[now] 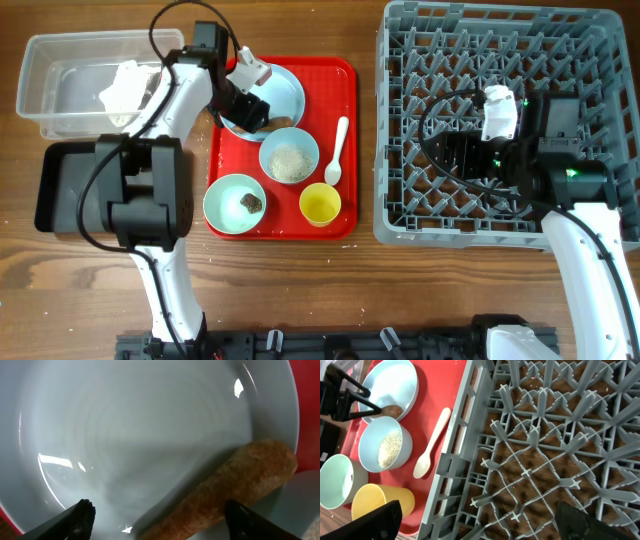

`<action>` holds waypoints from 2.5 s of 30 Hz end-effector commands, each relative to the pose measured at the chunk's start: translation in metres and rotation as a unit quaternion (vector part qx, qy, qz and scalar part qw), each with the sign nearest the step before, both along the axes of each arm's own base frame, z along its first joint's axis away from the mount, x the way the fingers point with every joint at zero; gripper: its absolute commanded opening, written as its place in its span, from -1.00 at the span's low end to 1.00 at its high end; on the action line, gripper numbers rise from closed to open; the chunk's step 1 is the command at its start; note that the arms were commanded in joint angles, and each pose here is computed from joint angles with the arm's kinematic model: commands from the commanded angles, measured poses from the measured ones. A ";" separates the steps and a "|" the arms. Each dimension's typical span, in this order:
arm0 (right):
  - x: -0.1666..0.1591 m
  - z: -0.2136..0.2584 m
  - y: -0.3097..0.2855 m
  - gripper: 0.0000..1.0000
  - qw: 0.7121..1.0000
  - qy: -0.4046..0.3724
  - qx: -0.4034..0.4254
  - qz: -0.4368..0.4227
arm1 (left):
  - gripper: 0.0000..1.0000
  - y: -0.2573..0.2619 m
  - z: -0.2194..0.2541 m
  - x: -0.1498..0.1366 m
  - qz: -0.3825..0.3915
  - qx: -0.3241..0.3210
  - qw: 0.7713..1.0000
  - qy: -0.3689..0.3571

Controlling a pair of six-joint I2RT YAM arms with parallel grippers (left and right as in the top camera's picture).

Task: Sort waste into correct bins and load items into the dishwasher rack
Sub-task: 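Grasp the brown bread stick on the plate with the left gripper, then move the bread stick left and drop it onto the black tray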

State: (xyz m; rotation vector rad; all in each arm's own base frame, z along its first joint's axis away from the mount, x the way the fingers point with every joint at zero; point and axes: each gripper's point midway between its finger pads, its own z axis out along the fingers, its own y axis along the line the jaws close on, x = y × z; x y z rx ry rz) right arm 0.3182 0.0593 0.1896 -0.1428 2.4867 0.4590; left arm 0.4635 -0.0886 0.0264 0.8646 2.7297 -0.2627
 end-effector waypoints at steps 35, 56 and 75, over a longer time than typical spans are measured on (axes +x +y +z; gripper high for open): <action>0.008 0.007 -0.005 0.99 1.000 -0.013 -0.007 -0.015 | 0.93 -0.004 0.051 -0.006 -0.008 0.036 0.996 -0.077; 0.007 0.007 -0.005 0.99 1.000 -0.009 -0.003 -0.022 | 0.02 -0.009 -0.043 -0.014 -0.063 0.039 0.997 0.001; 0.008 0.007 -0.005 0.99 1.000 -0.010 -0.003 -0.022 | -0.92 -0.015 0.114 0.032 0.153 -0.054 0.979 -0.125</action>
